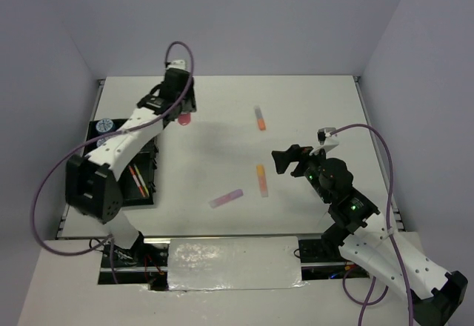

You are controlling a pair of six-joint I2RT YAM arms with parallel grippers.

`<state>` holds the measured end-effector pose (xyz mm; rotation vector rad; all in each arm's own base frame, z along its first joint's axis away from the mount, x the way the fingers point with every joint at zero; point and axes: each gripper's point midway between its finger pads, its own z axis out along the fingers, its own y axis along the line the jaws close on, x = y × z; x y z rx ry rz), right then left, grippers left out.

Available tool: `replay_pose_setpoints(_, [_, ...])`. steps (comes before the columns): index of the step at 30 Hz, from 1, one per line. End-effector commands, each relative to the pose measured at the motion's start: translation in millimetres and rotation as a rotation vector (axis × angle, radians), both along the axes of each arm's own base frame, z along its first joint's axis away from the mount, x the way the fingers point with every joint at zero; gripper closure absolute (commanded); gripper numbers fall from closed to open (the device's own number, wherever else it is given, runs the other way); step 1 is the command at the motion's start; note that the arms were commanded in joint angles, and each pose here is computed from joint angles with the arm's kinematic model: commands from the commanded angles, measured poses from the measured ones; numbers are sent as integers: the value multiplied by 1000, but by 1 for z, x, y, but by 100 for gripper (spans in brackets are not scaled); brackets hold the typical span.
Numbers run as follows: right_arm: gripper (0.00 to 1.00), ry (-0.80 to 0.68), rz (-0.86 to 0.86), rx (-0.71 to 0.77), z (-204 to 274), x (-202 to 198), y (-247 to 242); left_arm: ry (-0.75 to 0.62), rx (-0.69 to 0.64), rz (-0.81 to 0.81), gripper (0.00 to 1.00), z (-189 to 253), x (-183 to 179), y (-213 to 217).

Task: Sort the stationery into containers
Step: Pick up the stationery from the center of the board, then place the stationery in the storage box.

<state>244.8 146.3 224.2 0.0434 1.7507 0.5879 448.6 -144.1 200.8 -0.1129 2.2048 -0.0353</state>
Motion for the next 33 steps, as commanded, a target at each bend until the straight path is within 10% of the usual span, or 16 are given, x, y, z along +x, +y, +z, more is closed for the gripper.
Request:
replay_pose_setpoints(1, [0, -54, 13, 24, 12, 1, 2, 34, -17, 104, 100, -7, -20, 48])
replay_pose_setpoints(15, [0, -52, 55, 17, 10, 0, 9, -43, -43, 696, 100, 12, -152, 212])
replay_pose_setpoints(33, [0, -41, 107, 10, 9, 0, 19, 124, 96, 635, 100, -33, -206, 242])
